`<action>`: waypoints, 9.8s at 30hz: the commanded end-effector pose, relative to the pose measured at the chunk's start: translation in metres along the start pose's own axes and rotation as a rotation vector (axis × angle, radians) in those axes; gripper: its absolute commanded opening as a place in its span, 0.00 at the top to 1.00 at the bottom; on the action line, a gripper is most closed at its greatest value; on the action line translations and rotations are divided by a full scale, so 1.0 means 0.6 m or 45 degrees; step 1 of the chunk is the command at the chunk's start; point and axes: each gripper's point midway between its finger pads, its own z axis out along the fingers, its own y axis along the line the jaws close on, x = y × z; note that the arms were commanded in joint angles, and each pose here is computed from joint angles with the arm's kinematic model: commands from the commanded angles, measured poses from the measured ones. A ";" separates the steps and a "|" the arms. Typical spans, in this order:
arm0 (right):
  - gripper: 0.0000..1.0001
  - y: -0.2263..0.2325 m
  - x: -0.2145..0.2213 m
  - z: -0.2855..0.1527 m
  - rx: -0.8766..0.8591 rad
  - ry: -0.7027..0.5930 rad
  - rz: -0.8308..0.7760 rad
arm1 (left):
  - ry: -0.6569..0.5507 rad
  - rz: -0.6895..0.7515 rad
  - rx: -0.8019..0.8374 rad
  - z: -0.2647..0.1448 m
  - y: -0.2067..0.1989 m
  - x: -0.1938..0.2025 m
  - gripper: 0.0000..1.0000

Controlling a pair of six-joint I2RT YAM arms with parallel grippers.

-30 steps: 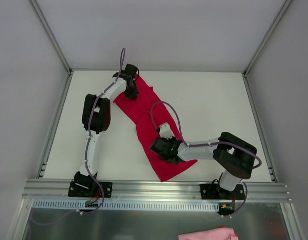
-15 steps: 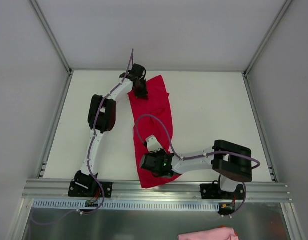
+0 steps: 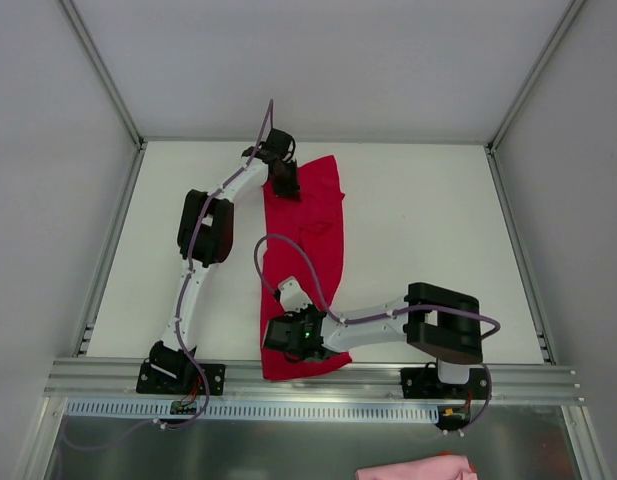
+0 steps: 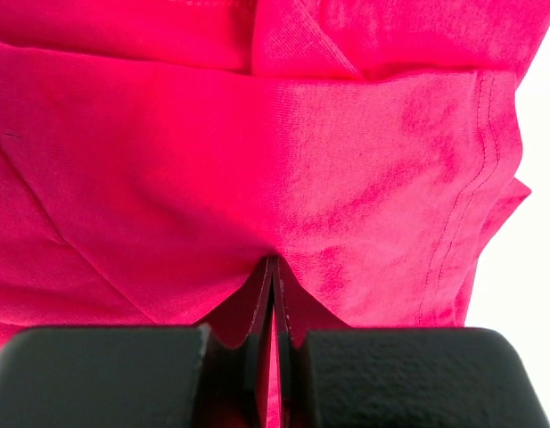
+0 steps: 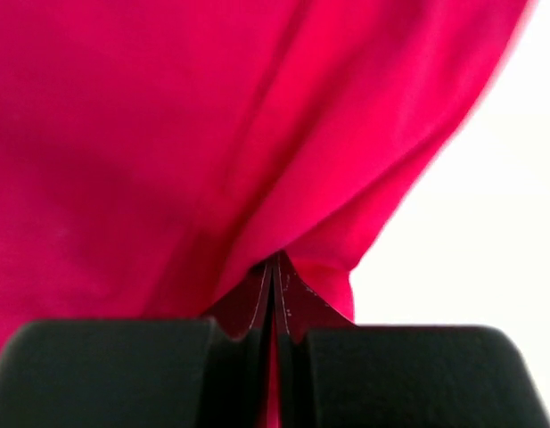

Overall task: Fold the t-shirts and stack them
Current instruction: Rotate the tshirt 90 degrees, then grab the bottom of the folded rectangular tshirt with both arms

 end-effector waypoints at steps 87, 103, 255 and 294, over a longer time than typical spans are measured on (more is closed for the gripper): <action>0.00 -0.254 -0.031 -0.189 0.367 -0.457 0.272 | -0.429 0.322 -0.043 -0.279 -0.088 0.059 0.14; 0.71 -0.187 0.027 -0.127 -0.064 -0.363 0.447 | -0.422 0.119 -0.094 -0.244 0.027 0.385 0.21; 0.40 -0.033 0.114 -0.141 -0.553 -0.088 0.791 | -0.458 -0.083 0.057 -0.353 0.042 0.698 0.64; 0.99 -0.035 0.085 -0.155 -0.545 -0.127 0.745 | -0.511 -0.048 0.043 -0.380 0.028 0.682 1.00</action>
